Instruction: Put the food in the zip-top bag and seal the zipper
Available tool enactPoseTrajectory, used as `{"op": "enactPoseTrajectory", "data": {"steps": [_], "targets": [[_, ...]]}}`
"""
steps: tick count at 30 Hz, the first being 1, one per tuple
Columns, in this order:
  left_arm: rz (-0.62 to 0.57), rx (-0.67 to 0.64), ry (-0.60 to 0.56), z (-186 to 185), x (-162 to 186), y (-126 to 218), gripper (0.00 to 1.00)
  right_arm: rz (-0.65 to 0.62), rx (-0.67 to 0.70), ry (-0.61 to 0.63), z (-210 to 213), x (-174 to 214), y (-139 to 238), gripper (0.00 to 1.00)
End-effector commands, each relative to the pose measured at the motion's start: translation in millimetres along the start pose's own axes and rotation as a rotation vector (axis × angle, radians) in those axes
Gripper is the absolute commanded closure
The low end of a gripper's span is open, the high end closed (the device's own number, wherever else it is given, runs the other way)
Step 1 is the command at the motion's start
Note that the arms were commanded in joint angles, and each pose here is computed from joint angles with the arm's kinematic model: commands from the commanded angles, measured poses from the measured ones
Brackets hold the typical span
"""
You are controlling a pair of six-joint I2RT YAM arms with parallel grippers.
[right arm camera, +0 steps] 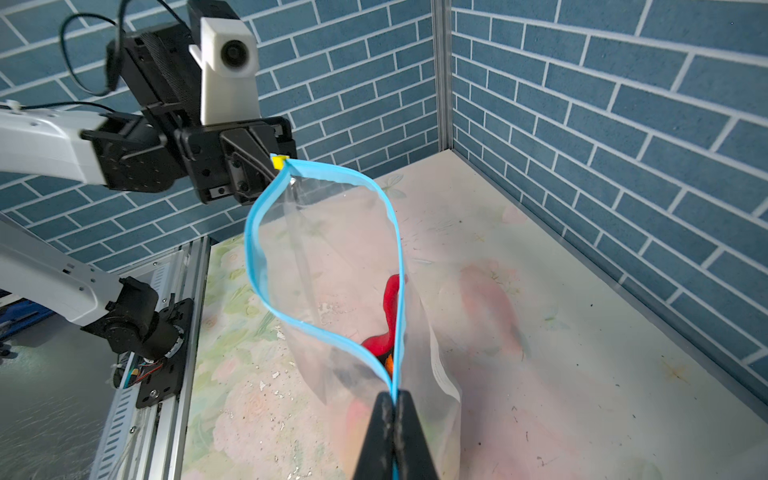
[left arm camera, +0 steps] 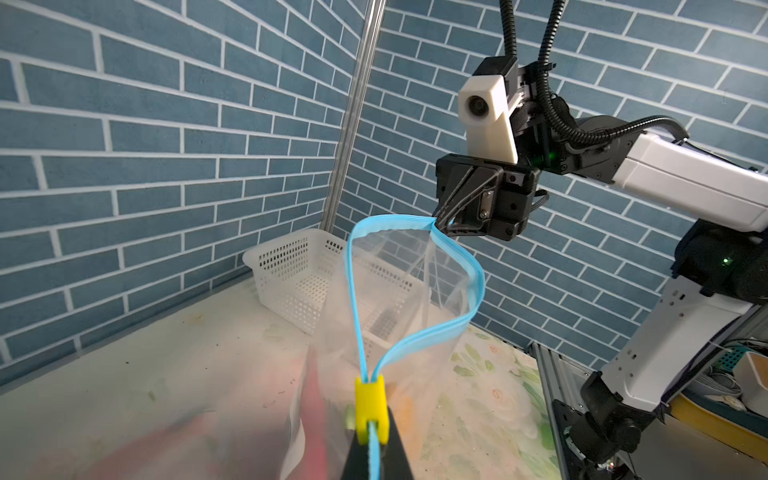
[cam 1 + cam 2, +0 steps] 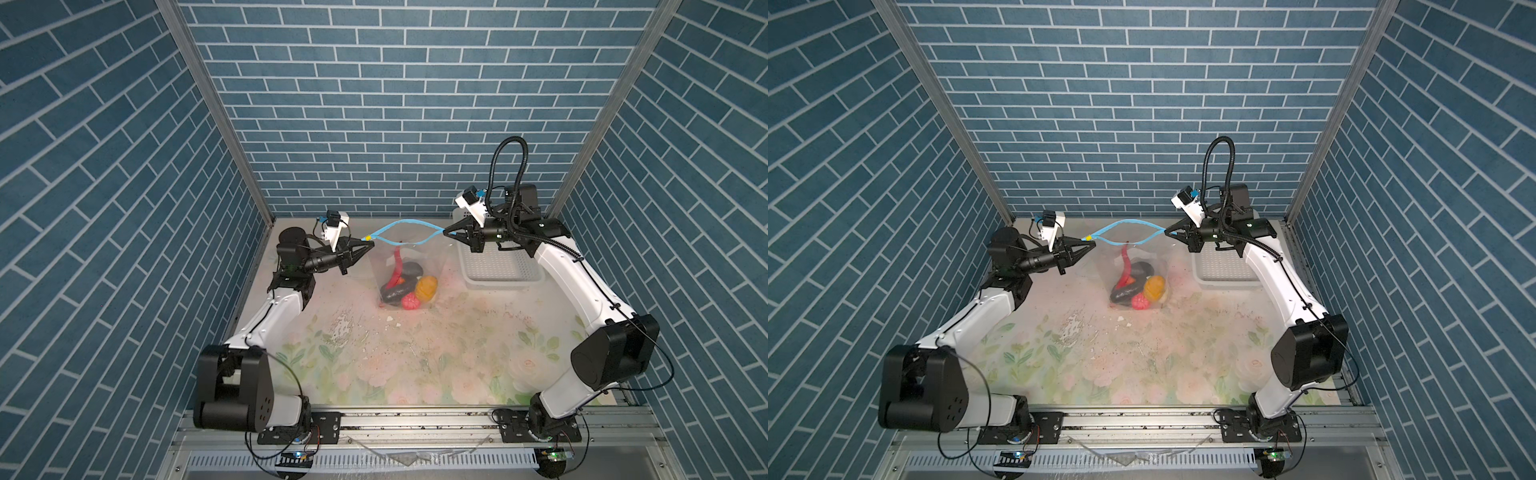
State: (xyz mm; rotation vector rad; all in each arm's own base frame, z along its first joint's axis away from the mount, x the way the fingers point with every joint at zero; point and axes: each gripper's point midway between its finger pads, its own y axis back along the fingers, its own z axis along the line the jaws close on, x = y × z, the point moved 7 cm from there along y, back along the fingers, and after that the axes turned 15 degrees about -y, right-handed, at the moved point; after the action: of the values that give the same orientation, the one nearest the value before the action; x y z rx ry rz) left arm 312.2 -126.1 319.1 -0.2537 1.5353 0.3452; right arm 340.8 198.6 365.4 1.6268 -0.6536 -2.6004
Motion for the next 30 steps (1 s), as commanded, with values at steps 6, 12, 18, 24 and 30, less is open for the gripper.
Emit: {"op": "enactPoseTrajectory", "data": {"steps": [6,12,18,24,30], "targets": [[0.201,0.010,0.015,-31.7,37.8,3.8,1.00,-0.039,-0.045,0.075,30.6,-4.5,16.8,1.00],[0.192,0.023,-0.034,-45.0,31.8,6.9,1.00,-0.028,-0.031,0.060,27.3,0.3,15.1,1.00],[0.118,-0.007,-0.083,-50.3,15.9,10.1,1.00,-0.025,-0.031,0.029,24.3,4.5,12.4,1.00],[0.050,-0.013,-0.110,-60.5,4.7,12.9,1.00,-0.027,-0.028,-0.002,23.8,16.8,11.8,1.00],[-0.005,-0.022,-0.144,-63.6,-1.2,15.0,1.00,-0.017,0.006,-0.027,21.1,29.4,16.0,1.00]]}}
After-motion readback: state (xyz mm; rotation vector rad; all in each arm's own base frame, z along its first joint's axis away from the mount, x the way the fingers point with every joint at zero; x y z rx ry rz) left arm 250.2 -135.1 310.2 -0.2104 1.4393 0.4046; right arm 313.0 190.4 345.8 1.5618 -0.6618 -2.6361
